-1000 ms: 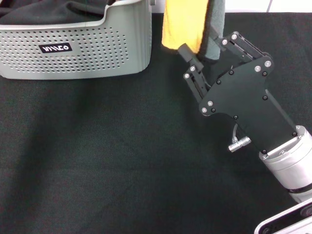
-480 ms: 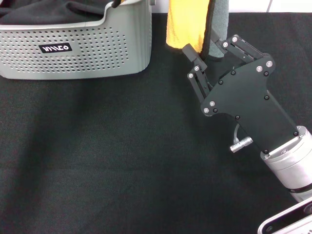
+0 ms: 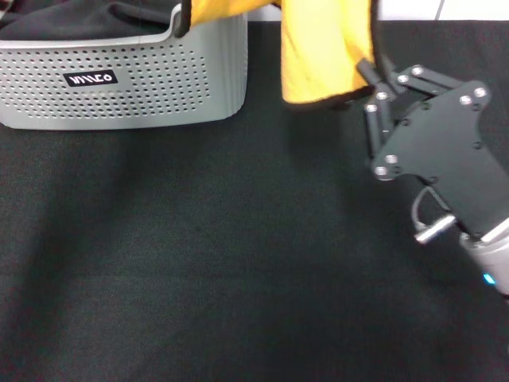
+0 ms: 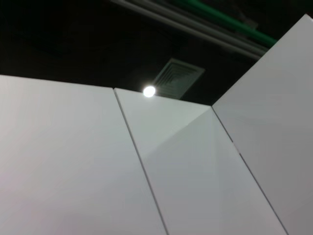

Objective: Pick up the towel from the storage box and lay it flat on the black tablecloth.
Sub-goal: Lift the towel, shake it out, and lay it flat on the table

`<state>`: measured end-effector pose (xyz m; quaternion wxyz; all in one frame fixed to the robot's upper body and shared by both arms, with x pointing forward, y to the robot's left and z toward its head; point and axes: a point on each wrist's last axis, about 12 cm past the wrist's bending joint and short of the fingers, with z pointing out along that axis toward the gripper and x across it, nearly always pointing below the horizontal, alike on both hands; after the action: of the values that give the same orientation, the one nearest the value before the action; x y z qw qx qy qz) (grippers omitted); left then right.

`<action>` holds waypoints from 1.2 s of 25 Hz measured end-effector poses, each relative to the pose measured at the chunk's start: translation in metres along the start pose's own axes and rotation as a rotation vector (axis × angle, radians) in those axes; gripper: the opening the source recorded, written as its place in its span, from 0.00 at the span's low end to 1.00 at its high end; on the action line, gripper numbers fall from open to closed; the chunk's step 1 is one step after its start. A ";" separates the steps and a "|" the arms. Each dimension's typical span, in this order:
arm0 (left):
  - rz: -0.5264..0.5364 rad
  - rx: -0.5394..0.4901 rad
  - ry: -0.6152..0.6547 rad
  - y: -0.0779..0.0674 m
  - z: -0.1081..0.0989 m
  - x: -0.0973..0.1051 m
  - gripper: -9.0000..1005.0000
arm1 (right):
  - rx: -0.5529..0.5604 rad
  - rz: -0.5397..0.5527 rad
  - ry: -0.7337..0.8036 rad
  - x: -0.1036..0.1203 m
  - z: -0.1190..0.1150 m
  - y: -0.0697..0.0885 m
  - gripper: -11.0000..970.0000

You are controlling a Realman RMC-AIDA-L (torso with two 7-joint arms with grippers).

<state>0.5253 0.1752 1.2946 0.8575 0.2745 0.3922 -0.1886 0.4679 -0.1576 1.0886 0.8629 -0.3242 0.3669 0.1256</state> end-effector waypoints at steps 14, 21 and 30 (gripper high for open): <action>-0.226 0.091 0.181 0.015 -0.053 0.014 0.05 | -0.127 0.621 -0.119 0.003 -0.037 -0.055 0.02; -0.443 0.354 0.257 0.058 -0.092 0.007 0.05 | -0.204 0.831 -0.102 0.001 -0.052 -0.090 0.02; -0.579 0.633 0.370 0.097 -0.140 0.000 0.05 | -0.308 1.006 -0.075 -0.005 -0.061 -0.103 0.02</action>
<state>0.4980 0.3373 1.2503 0.5591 0.4310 0.5222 -0.4784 0.4780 -0.2753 1.1090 0.6507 -0.2264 0.4235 0.5883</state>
